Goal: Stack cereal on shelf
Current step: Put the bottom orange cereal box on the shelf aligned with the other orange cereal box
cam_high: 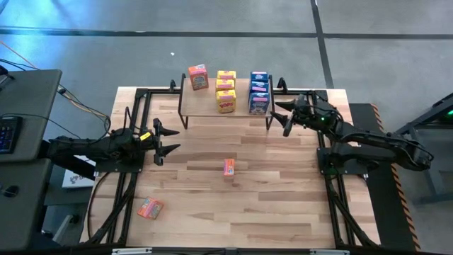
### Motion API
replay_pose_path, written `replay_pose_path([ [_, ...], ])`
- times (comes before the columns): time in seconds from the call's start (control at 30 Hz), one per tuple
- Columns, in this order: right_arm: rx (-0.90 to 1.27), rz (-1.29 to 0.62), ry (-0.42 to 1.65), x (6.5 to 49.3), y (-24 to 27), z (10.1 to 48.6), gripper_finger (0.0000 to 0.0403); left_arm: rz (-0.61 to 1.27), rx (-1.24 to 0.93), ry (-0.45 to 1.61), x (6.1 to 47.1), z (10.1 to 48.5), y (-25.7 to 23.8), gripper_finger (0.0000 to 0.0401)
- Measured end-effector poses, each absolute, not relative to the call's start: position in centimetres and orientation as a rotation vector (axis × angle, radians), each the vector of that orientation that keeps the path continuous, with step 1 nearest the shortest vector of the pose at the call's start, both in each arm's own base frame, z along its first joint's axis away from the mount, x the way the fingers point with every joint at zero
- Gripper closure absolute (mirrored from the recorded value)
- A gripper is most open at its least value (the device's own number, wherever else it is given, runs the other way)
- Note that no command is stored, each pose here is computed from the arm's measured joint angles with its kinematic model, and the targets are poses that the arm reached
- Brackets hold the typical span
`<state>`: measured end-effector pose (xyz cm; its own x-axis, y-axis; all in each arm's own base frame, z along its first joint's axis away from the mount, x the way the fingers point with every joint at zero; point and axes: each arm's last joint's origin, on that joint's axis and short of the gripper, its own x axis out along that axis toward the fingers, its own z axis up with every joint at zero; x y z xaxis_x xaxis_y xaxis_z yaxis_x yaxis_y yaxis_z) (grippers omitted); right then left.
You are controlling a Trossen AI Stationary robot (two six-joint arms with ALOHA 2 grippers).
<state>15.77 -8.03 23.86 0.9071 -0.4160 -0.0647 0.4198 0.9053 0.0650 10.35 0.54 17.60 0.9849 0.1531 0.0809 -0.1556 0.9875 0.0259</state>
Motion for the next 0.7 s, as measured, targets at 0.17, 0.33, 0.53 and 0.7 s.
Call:
replay_pose_path([
  [0.17, 0.030, -0.328, 0.011, 15.6, -6.8, 24.6, 0.0175, 0.155, 0.032, -0.079, 10.3, 17.6, 0.5, 0.0164],
  [0.33, 0.021, -0.243, -0.022, 15.7, -5.7, 25.7, 0.0175, 0.156, 0.032, -0.079, 10.3, 17.6, 0.5, 0.0164],
  [0.53, -0.028, -0.154, -0.046, 16.5, -4.4, 28.3, 0.0175, 0.156, 0.032, -0.079, 10.3, 17.6, 0.5, 0.0164],
  [0.7, -0.101, -0.122, -0.031, 17.4, -3.5, 30.7, 0.0170, 0.167, 0.031, -0.087, 10.3, 17.7, 0.6, 0.0164],
])
